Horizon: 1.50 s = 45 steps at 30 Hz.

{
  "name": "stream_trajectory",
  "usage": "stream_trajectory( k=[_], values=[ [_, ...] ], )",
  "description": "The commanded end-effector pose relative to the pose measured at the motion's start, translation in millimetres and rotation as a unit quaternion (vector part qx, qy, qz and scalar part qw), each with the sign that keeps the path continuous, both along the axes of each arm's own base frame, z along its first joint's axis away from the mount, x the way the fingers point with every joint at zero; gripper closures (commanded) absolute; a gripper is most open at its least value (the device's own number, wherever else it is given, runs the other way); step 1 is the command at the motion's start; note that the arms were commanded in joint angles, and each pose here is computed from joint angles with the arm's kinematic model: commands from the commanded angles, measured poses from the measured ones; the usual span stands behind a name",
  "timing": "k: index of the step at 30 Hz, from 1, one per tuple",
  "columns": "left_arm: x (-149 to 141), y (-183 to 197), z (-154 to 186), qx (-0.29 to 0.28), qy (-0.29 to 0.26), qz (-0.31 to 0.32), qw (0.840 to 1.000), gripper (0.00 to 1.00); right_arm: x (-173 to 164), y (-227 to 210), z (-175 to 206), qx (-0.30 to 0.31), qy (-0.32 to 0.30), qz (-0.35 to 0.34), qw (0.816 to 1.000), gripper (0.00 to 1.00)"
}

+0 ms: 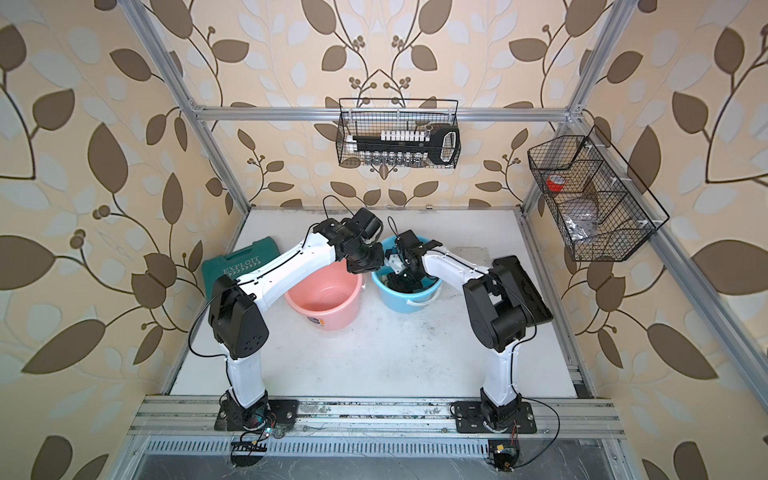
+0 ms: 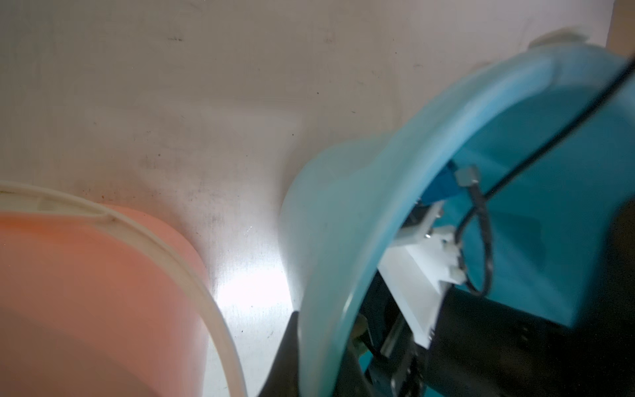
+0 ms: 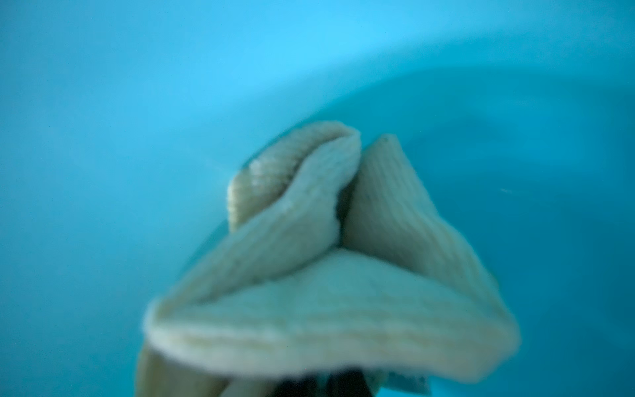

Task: Wipe the inside of the bucket with a cloth
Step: Wipe the dirt from the inside of the bucket.

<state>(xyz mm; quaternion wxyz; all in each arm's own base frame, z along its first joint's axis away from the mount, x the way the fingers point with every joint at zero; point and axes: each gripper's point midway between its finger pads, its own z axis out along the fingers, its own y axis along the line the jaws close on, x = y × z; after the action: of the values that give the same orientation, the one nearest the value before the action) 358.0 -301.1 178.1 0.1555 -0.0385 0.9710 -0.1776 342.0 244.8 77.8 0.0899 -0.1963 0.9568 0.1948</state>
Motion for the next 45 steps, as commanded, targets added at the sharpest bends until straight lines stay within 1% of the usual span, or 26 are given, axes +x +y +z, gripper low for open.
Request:
stream_trajectory(
  k=[1,3,4,6,9,16,23,27,31,33,35,37,40,42,45],
  values=[
    [-24,-17,9,-0.012,0.014,-0.065,0.998,1.00,17,-33,30,-0.112,-0.113,-0.010,0.987,1.00],
    [-25,-19,7,-0.015,0.018,-0.067,0.997,1.00,27,-52,36,-0.175,-0.150,-0.030,0.973,1.00],
    [-26,-19,6,-0.016,0.019,-0.067,0.997,1.00,31,-61,37,-0.202,-0.158,-0.041,0.966,1.00],
    [-26,-20,6,-0.020,0.019,-0.069,0.997,1.00,39,-79,33,-0.259,-0.170,-0.058,0.949,1.00],
    [-26,-20,10,-0.024,0.015,-0.069,0.997,1.00,43,-100,21,-0.325,-0.169,-0.075,0.928,1.00],
    [-25,-17,16,-0.025,0.008,-0.067,0.997,1.00,43,-110,-12,-0.357,-0.143,-0.089,0.919,1.00],
    [-30,-14,6,-0.020,0.020,-0.070,0.997,1.00,58,-123,-32,-0.378,-0.109,-0.126,0.911,1.00],
    [-31,-13,5,-0.018,0.021,-0.071,0.997,1.00,62,-117,-59,-0.354,-0.055,-0.131,0.924,1.00],
    [-29,-11,7,-0.010,0.016,-0.071,0.997,1.00,50,-96,-91,-0.321,0.020,-0.106,0.941,1.00],
    [-27,-11,9,-0.006,0.013,-0.072,0.997,1.00,38,-75,-103,-0.274,0.061,-0.085,0.956,1.00],
    [-25,-9,9,0.001,0.009,-0.071,0.997,1.00,29,-57,-107,-0.234,0.085,-0.070,0.966,1.00],
    [-23,-8,9,0.008,0.005,-0.071,0.997,1.00,23,-38,-105,-0.189,0.099,-0.052,0.976,1.00],
    [-22,-8,6,0.013,0.009,-0.073,0.997,1.00,19,-9,-89,-0.104,0.106,-0.031,0.988,1.00],
    [-22,-8,4,0.014,0.012,-0.072,0.997,1.00,19,8,-72,-0.053,0.104,-0.021,0.993,1.00],
    [-23,-15,1,0.000,0.019,-0.077,0.997,1.00,23,24,-51,-0.010,0.100,-0.010,0.995,1.00]
  ],
)
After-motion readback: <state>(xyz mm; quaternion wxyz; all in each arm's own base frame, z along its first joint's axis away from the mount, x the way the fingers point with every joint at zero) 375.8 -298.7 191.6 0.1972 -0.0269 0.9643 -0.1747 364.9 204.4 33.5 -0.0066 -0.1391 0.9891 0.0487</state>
